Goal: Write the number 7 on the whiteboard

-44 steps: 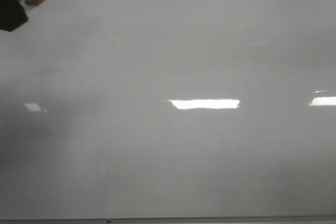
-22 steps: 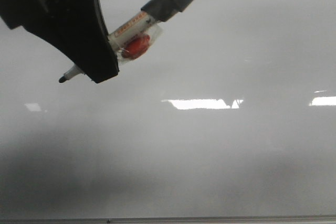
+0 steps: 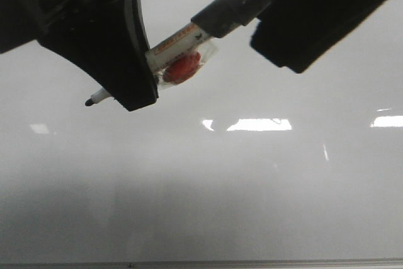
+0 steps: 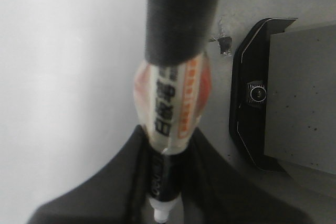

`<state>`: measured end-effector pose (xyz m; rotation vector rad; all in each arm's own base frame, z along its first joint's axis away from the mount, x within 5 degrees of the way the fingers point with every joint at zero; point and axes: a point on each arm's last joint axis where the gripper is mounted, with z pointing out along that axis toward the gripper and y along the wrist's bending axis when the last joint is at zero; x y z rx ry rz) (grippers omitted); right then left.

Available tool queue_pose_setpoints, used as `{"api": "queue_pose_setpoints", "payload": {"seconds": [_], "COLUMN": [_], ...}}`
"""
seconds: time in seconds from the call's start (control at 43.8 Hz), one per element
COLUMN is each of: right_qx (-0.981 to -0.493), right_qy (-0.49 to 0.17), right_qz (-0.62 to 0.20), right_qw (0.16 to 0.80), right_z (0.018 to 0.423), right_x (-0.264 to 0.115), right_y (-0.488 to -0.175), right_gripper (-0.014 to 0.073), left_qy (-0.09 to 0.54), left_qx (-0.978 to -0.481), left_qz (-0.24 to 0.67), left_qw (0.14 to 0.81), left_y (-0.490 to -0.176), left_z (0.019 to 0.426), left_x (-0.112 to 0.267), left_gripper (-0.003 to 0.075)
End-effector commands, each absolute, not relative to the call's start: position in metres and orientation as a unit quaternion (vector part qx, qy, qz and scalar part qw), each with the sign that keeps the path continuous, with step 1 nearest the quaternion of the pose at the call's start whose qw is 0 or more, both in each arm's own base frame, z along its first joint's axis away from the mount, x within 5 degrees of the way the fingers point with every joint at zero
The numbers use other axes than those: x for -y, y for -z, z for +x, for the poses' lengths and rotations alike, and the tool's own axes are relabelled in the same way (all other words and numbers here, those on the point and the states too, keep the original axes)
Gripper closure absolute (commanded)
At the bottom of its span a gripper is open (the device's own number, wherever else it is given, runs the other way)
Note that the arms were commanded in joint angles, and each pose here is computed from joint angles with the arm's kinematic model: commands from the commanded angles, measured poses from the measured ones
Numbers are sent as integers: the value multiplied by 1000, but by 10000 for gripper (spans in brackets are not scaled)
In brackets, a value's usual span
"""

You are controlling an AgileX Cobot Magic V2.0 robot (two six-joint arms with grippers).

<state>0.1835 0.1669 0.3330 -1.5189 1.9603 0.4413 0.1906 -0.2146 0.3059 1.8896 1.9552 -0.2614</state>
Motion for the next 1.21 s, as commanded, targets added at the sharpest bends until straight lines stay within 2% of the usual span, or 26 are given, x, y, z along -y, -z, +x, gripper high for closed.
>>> {"api": "queue_pose_setpoints", "payload": {"seconds": [0.0,0.137,0.342,0.57,0.662,0.753,0.799,0.867,0.958,1.187], "right_qx": [-720,-717,-719,-720,-720,-720,-720,-720,-724,-775], "right_qy": [-179,-183,-196,-199,-200,-199,-200,-200,-199,-181], "right_qz": [-569,-569,-563,-566,-566,-566,-566,-565,-558,-496], "right_qw": [354,358,357,350,349,350,349,350,354,346], "right_z": [187,189,188,187,187,187,187,187,188,193], "right_x": [-180,-189,-191,-191,-191,-191,-191,-190,-187,-149], "right_y": [-350,-346,-346,-345,-345,-345,-345,-346,-348,-357], "right_gripper": [3,29,331,519,594,657,663,661,661,661], "left_qy": [103,103,103,103,103,104,104,103,104,98], "left_qx": [-692,-692,-691,-692,-693,-695,-697,-708,-730,-781], "left_qz": [672,672,671,672,670,668,666,654,626,543], "left_qw": [244,245,246,244,244,244,244,246,253,293], "left_y": [-325,-325,-325,-325,-325,-325,-325,-326,-333,-354], "left_z": [188,188,188,188,188,188,189,191,195,188], "left_x": [217,217,217,217,216,216,216,212,201,152], "left_gripper": [741,741,741,729,630,474,386,307,267,269]}}
